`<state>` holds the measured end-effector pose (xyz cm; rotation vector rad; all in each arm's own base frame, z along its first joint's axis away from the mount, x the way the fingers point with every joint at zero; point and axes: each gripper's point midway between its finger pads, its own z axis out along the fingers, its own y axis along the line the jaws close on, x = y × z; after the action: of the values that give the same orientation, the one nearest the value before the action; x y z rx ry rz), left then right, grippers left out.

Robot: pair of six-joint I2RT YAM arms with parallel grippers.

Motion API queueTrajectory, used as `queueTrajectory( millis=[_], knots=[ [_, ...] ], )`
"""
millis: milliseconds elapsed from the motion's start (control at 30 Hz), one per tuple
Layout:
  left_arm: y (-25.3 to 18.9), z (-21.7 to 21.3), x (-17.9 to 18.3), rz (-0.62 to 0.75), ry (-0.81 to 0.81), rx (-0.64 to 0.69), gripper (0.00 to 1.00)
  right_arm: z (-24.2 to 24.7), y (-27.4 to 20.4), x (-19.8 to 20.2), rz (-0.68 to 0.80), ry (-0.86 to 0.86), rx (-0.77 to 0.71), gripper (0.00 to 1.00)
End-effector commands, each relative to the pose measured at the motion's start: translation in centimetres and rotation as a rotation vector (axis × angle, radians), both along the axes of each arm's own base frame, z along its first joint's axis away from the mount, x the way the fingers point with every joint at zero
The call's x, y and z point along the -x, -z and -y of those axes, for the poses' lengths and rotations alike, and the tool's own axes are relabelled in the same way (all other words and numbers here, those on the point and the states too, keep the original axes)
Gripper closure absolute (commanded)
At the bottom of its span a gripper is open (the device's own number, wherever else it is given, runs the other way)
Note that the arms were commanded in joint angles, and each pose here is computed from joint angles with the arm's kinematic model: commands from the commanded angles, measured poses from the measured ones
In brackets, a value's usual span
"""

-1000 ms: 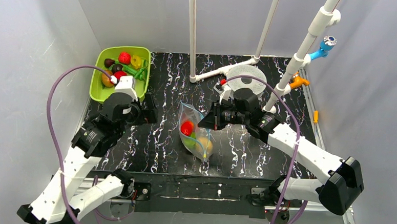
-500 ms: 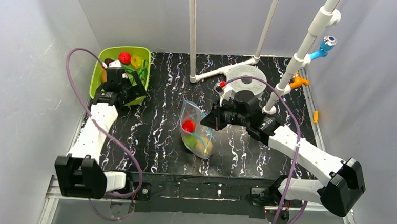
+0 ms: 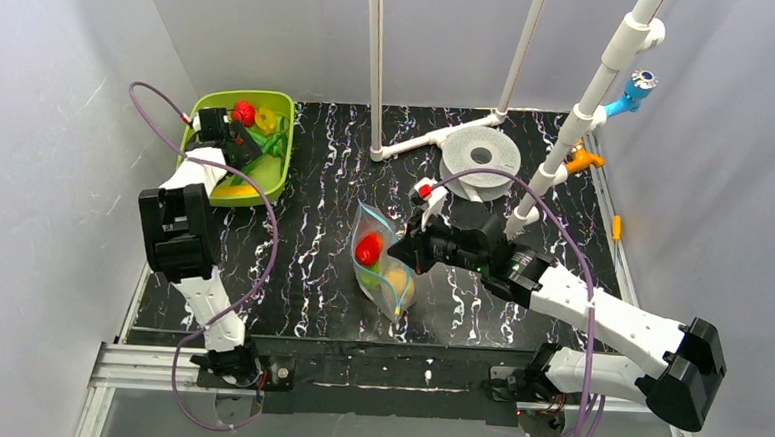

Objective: Place the food in the zip-top bag and seal the zipper
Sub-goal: Pick up the fake fruit from the bin.

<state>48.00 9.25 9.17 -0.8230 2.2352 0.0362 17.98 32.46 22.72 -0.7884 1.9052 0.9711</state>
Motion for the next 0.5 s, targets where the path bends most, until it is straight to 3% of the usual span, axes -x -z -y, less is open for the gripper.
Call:
queueTrajectory(
  millis=[0,267,467],
  knots=[
    [-3.5,-2.0,-3.8,0.242,-0.11,-0.046,0.02,-0.5,-1.9,-0.3,0.109,0.005,-0.057,0.99],
    [0.4,-4.2,-5.3,0.259,-0.289,0.104,0.02,-0.7,-1.6,0.0,0.123,-0.005,-0.056,0.99],
    [1.8,-4.7,-5.9,0.266,-0.329,0.14,0.02,-0.9,-1.6,0.1,0.134,-0.006,-0.054,0.99]
  ],
)
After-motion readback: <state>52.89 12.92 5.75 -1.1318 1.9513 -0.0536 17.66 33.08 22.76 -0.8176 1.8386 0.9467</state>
